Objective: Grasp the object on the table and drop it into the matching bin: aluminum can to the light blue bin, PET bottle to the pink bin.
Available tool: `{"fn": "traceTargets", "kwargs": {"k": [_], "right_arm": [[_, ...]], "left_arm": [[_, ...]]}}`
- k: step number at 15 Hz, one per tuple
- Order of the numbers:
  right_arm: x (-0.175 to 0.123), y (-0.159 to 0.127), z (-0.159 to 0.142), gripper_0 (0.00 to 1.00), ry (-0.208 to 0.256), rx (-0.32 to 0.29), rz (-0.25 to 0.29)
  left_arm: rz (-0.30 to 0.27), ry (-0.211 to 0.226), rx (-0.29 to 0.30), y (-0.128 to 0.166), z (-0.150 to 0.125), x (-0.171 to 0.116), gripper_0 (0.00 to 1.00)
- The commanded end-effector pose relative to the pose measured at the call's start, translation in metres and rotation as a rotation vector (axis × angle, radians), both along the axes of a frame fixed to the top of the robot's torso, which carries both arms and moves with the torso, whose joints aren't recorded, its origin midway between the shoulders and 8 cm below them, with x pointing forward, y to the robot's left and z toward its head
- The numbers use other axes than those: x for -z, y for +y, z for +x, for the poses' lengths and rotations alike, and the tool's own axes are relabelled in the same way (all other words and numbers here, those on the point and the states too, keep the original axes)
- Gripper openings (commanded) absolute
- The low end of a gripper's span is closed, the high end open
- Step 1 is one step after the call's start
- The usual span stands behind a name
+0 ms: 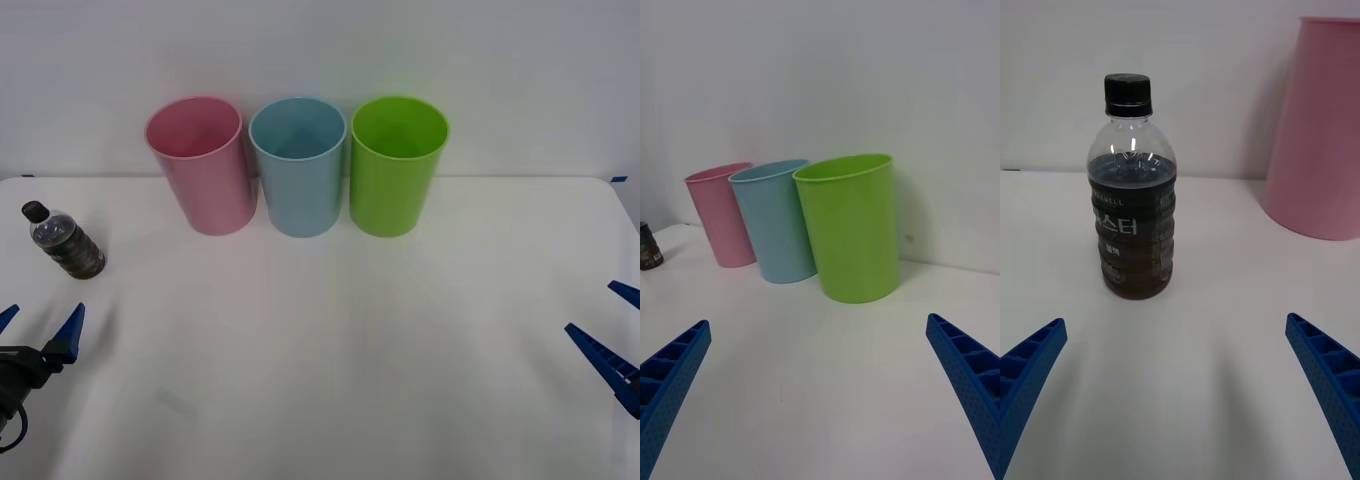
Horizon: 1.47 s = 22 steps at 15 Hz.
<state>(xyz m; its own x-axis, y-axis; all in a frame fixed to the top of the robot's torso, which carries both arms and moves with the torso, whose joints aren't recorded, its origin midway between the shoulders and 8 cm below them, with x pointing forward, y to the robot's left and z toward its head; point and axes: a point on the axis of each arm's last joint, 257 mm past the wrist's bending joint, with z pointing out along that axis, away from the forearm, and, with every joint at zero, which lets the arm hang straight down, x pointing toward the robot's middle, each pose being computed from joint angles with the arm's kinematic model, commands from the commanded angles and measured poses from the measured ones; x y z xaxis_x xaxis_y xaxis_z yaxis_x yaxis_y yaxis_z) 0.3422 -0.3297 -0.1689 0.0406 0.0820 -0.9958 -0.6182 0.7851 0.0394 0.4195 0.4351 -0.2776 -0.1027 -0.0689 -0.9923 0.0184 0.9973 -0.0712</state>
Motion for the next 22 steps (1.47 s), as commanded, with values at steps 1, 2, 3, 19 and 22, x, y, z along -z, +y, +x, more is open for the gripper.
{"fn": "traceTargets", "kwargs": {"k": [1,2,3,19,22], "right_arm": [[0.000,0.000,0.000,1.00,0.000,0.000,0.000],[0.000,0.000,0.000,1.00,0.000,0.000,0.000],[0.000,0.000,0.000,1.00,0.000,0.000,0.000],[0.000,0.000,0.000,1.00,0.000,0.000,0.000],[0.000,0.000,0.000,1.00,0.000,0.000,0.000]], "left_arm": [[-0.003,0.000,-0.006,0.003,0.013,0.001,1.00],[-0.003,-0.001,-0.007,0.003,0.018,0.001,1.00],[-0.001,0.000,-0.008,0.003,0.023,0.002,1.00],[0.028,0.020,-0.084,0.021,0.110,0.001,1.00],[0.044,0.025,-0.112,0.024,0.120,-0.002,1.00]]}}
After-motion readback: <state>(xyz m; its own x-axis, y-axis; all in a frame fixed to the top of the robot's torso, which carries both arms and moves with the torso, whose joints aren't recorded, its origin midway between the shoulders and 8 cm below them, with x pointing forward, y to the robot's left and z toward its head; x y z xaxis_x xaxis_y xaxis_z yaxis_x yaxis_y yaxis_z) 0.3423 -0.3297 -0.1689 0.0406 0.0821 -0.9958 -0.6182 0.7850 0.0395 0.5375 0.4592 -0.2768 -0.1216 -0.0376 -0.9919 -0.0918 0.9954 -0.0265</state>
